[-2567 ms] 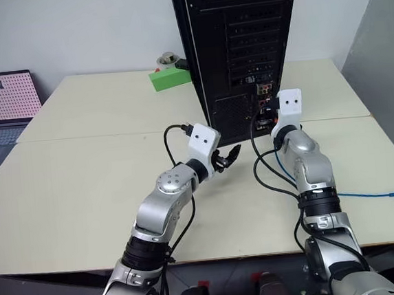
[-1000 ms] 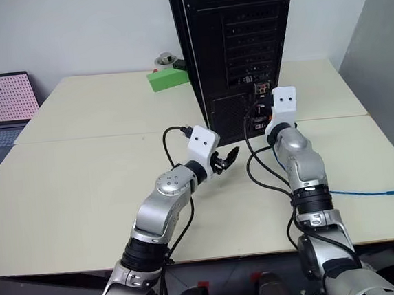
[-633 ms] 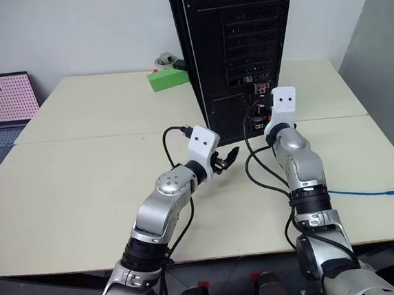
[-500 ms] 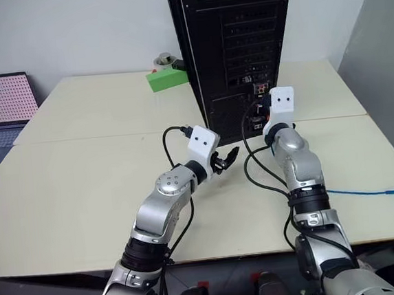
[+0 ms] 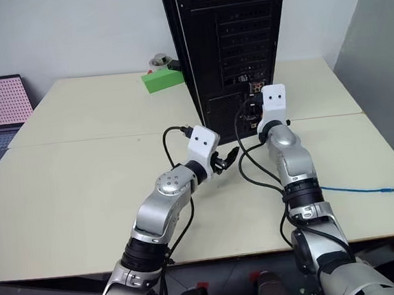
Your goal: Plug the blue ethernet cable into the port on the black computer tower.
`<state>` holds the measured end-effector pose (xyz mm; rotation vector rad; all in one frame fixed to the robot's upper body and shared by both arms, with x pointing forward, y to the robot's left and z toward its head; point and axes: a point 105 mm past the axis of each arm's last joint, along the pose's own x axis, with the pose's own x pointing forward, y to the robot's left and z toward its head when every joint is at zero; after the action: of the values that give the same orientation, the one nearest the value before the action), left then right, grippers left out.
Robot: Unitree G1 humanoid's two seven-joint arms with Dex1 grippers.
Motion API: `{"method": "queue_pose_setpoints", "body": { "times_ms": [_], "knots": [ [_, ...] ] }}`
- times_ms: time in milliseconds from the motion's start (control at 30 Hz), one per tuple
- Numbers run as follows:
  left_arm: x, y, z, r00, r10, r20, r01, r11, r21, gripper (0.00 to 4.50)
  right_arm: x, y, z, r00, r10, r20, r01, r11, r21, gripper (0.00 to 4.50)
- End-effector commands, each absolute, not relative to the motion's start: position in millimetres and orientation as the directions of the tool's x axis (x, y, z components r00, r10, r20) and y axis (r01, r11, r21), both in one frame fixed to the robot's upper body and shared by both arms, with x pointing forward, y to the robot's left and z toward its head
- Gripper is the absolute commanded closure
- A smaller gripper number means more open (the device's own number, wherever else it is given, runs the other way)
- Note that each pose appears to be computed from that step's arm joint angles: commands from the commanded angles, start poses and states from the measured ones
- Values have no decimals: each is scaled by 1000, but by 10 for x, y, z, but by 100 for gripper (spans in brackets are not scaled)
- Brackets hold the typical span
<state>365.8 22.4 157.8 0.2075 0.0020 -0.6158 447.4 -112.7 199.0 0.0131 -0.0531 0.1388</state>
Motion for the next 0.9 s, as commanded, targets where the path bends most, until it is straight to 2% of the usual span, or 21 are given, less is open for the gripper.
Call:
{"method": "queue_pose_setpoints", "body": {
  "times_ms": [33, 633, 700, 900],
  "knots": [
    [3631, 189, 1691, 811, -585, -20, 576, 791, 208, 114, 4476, -1118, 2406, 974, 120, 191, -124, 992, 6, 447],
    [3629, 188, 1685, 810, -585, -22, 577, 791, 204, 114, 4484, -1145, 2312, 973, 172, 156, -177, 984, 17, 447],
    [3631, 196, 1682, 811, -584, -23, 576, 791, 207, 114, 4466, -1160, 2279, 973, 180, 148, -183, 983, 11, 377],
    [3661, 254, 1694, 815, -579, -26, 570, 793, 215, 114, 4386, -1262, 2196, 974, 189, 125, -189, 982, -10, 240]
  ]
}}
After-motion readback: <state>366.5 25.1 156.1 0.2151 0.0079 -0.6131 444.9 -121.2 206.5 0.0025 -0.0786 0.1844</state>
